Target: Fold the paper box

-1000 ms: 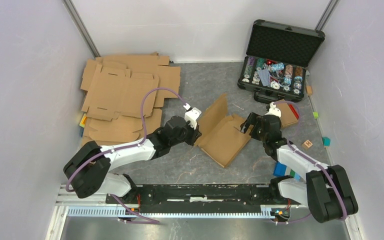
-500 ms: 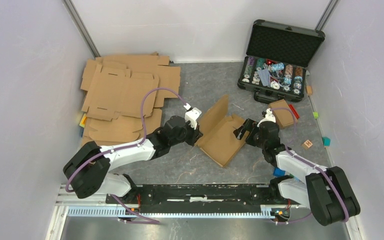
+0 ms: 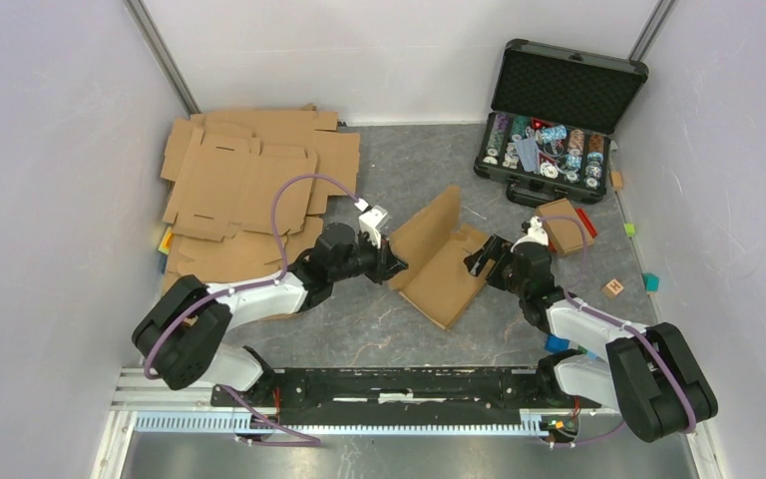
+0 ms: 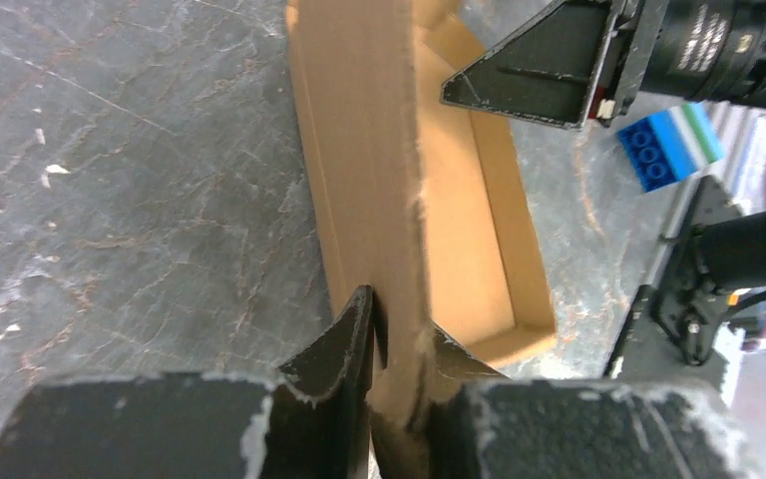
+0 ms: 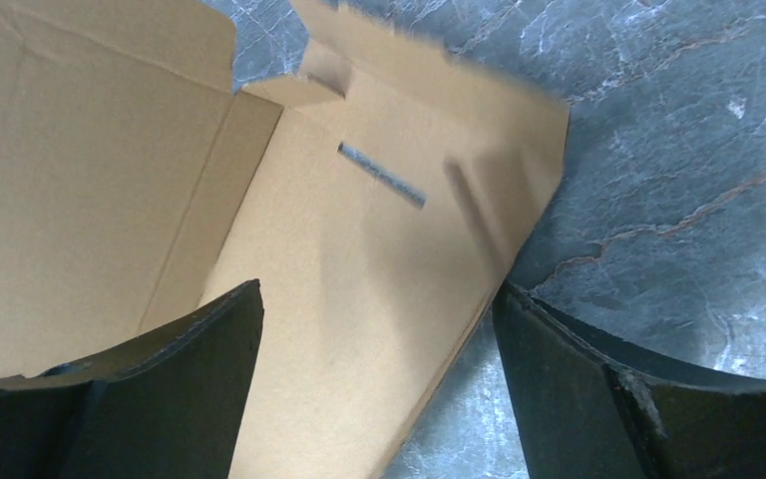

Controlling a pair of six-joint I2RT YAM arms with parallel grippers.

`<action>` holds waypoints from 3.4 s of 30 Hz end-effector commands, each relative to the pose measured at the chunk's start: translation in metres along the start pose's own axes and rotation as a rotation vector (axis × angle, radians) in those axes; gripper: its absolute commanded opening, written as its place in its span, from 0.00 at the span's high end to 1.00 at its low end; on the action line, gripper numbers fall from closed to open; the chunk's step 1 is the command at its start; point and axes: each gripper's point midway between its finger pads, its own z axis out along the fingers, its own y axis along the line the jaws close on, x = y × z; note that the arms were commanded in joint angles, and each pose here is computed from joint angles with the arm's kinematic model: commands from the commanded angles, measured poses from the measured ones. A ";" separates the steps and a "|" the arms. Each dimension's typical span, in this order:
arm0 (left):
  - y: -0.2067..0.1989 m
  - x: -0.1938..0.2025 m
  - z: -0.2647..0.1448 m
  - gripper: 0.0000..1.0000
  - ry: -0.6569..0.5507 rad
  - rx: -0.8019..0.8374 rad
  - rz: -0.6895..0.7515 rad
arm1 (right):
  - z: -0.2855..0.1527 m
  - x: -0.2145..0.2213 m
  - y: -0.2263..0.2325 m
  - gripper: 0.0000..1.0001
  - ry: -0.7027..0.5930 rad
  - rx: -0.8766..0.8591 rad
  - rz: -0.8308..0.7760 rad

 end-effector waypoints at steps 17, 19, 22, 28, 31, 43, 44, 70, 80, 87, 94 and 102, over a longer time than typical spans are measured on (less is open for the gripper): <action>-0.004 0.004 -0.001 0.85 0.052 0.044 0.002 | 0.004 -0.016 0.006 0.02 0.016 0.006 -0.104; -0.001 0.003 -0.001 0.85 0.050 0.028 0.008 | 0.005 -0.020 0.002 0.02 0.027 -0.001 -0.101; 0.001 0.001 -0.003 0.85 0.044 0.010 0.016 | 0.006 -0.022 -0.002 0.02 0.056 -0.007 -0.106; 0.005 0.000 -0.004 0.85 0.039 -0.012 0.026 | 0.003 -0.035 -0.016 0.02 0.026 0.031 -0.116; 0.006 0.000 -0.005 0.85 0.035 -0.018 0.029 | 0.002 -0.044 -0.027 0.02 0.016 0.065 -0.108; 0.003 -0.004 -0.008 0.85 0.016 -0.030 0.046 | -0.004 -0.065 -0.035 0.02 -0.107 0.052 0.203; 0.003 -0.004 -0.008 0.85 0.015 -0.031 0.048 | -0.004 -0.067 -0.037 0.03 -0.115 0.057 0.197; -0.001 -0.003 -0.008 0.86 0.017 -0.038 0.077 | -0.003 -0.023 -0.001 0.22 0.116 -0.309 -0.077; -0.012 -0.004 -0.007 0.86 0.015 0.006 0.091 | -0.002 0.000 -0.008 0.35 0.180 -0.256 -0.196; -0.011 -0.003 -0.007 0.86 0.016 0.001 0.098 | 0.002 -0.009 -0.019 0.34 0.165 -0.132 -0.324; -0.013 -0.003 -0.007 0.86 0.019 0.005 0.103 | 0.000 -0.013 -0.019 0.36 0.152 -0.111 -0.358; -0.012 -0.001 -0.006 0.86 0.028 -0.006 0.111 | -0.001 -0.012 -0.010 0.14 0.149 -0.143 -0.372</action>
